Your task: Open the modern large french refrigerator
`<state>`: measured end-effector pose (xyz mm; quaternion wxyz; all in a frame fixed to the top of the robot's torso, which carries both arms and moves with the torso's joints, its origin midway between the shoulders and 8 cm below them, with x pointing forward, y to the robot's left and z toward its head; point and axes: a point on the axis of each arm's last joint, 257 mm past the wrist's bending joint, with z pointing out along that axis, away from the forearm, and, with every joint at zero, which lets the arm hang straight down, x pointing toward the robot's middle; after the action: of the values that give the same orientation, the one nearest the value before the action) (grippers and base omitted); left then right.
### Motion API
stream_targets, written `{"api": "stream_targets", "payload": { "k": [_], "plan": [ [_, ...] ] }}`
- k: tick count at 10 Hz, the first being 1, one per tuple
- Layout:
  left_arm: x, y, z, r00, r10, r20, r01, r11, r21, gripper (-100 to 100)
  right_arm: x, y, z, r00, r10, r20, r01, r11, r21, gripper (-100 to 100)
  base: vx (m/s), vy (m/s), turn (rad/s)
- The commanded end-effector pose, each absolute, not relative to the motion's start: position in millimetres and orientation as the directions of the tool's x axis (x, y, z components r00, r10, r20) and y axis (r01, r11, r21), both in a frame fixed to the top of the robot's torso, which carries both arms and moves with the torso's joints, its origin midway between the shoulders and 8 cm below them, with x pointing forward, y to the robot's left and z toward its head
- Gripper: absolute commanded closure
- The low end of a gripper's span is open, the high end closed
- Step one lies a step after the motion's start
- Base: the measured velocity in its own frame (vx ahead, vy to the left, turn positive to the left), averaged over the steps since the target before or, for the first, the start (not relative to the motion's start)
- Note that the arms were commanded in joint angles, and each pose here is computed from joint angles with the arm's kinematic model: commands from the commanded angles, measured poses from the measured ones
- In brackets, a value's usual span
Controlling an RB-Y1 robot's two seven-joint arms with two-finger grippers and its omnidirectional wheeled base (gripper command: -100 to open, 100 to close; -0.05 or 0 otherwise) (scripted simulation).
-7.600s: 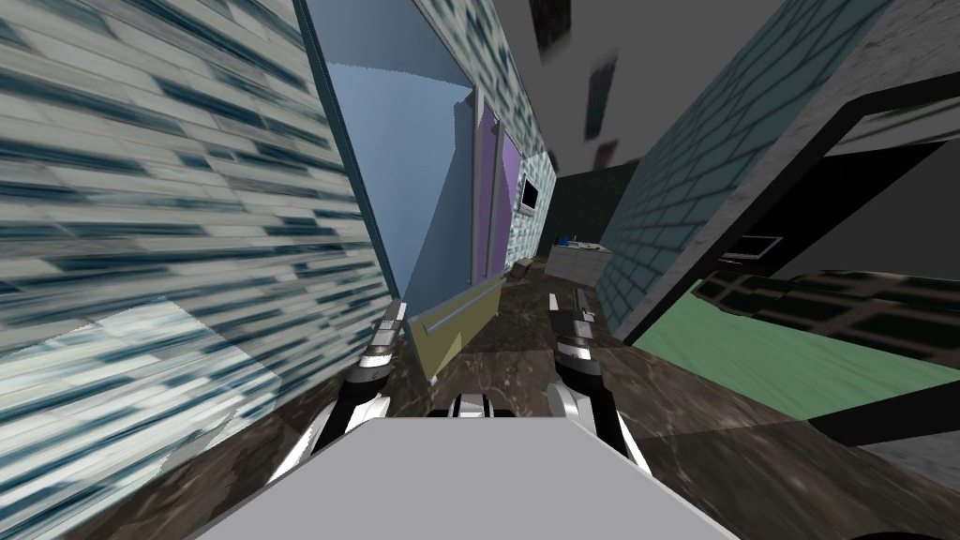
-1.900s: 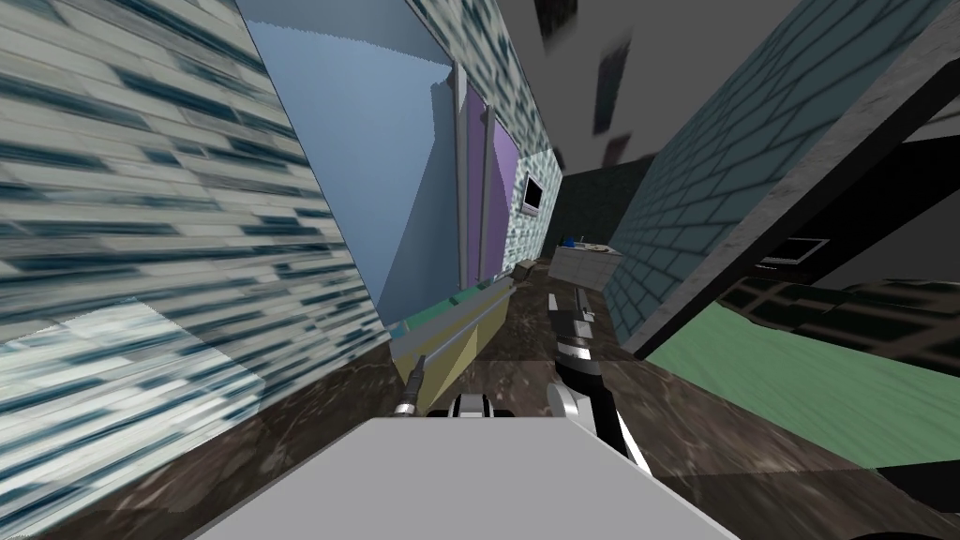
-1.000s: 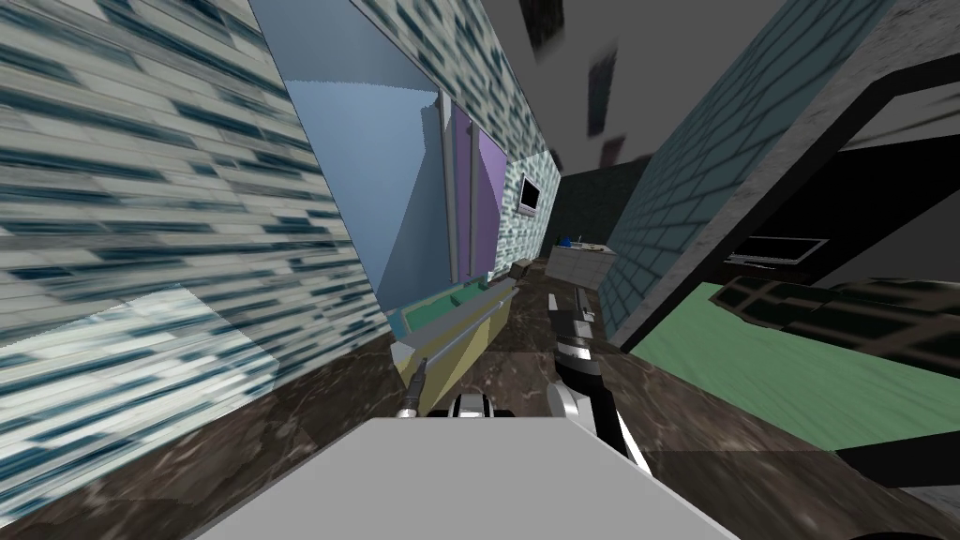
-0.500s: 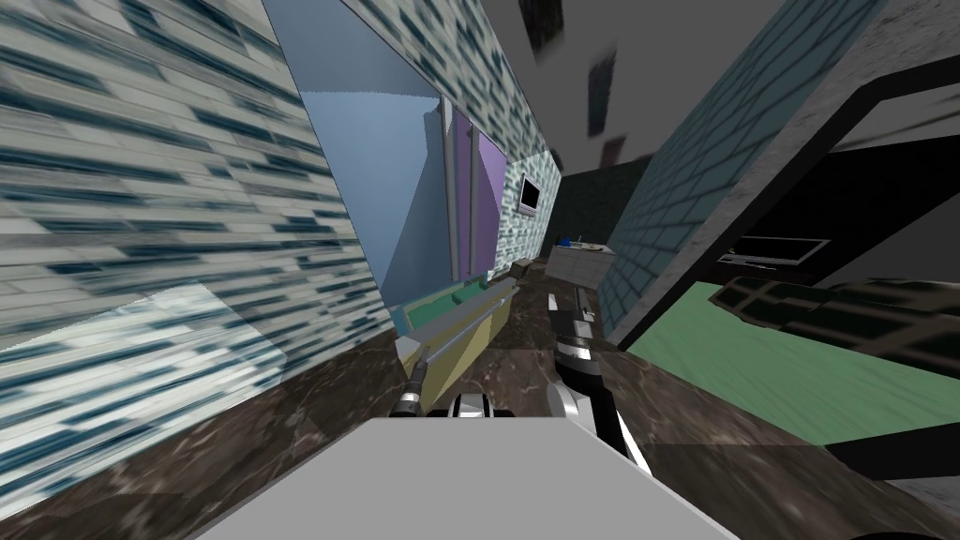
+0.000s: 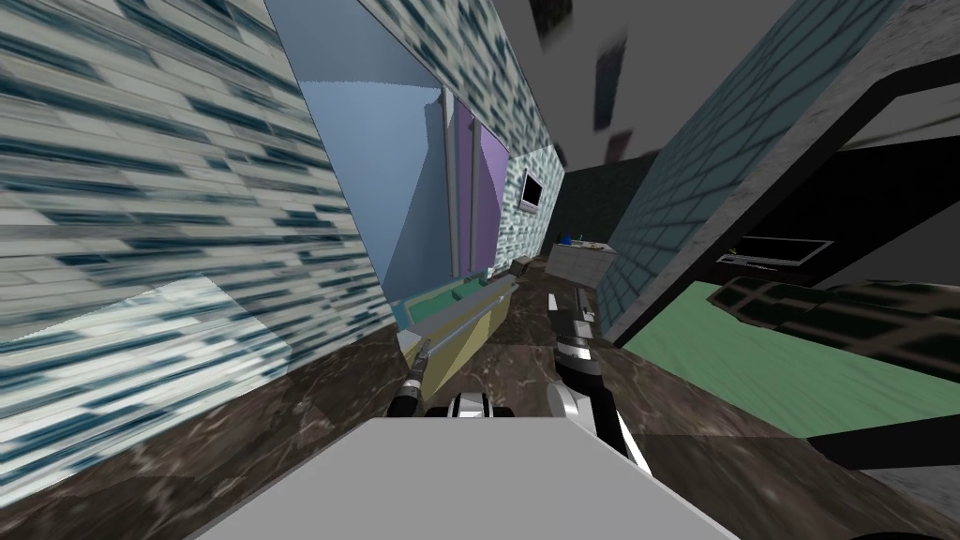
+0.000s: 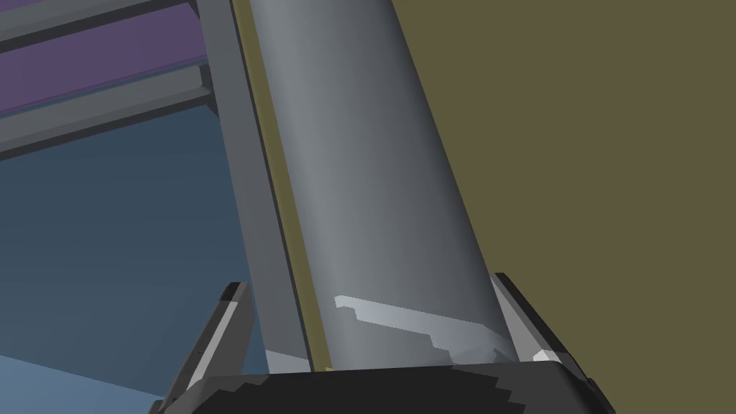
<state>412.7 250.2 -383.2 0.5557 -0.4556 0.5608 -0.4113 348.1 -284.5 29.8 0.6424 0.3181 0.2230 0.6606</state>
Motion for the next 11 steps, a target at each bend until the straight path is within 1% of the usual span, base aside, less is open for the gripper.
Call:
{"api": "stream_targets", "payload": {
  "k": [1, 3, 9, 10, 11],
  "plan": [
    [424.8, 250.4, -363.4, 0.037, -0.968, -0.250, -0.025, 0.249, -0.968, -100, 348.1, -284.5, 29.8, 0.028, 0.991, 0.134, -0.707, -0.075, 0.703, 0, -0.025, -0.006, 0.011],
    [432.4, 251.1, -356.3, 0.036, -0.968, -0.249, -0.023, 0.249, -0.968, -100, 348.1, -284.5, 29.8, 0.028, 0.991, 0.134, -0.707, -0.075, 0.703, 0, -0.028, -0.005, 0.017],
    [432.4, 251.1, -356.3, 0.036, -0.968, -0.249, -0.023, 0.249, -0.968, -100, 348.1, -284.5, 29.8, 0.028, 0.991, 0.134, -0.707, -0.075, 0.703, 0, -0.010, -0.002, -0.003],
    [425.7, 251.8, -375.0, 0.027, -0.969, -0.247, -0.072, 0.245, -0.967, -100, 348.1, -284.5, 29.8, 0.028, 0.991, 0.134, -0.707, -0.075, 0.703, 0, 0.013, 0.002, -0.018],
    [423.6, 251.4, -378.9, 0.024, -0.969, -0.245, -0.082, 0.242, -0.967, 0, 348.1, -284.5, 29.8, 0.028, 0.991, 0.134, -0.707, -0.075, 0.703, 0, 0.011, -0.003, -0.020]
  ]
}}
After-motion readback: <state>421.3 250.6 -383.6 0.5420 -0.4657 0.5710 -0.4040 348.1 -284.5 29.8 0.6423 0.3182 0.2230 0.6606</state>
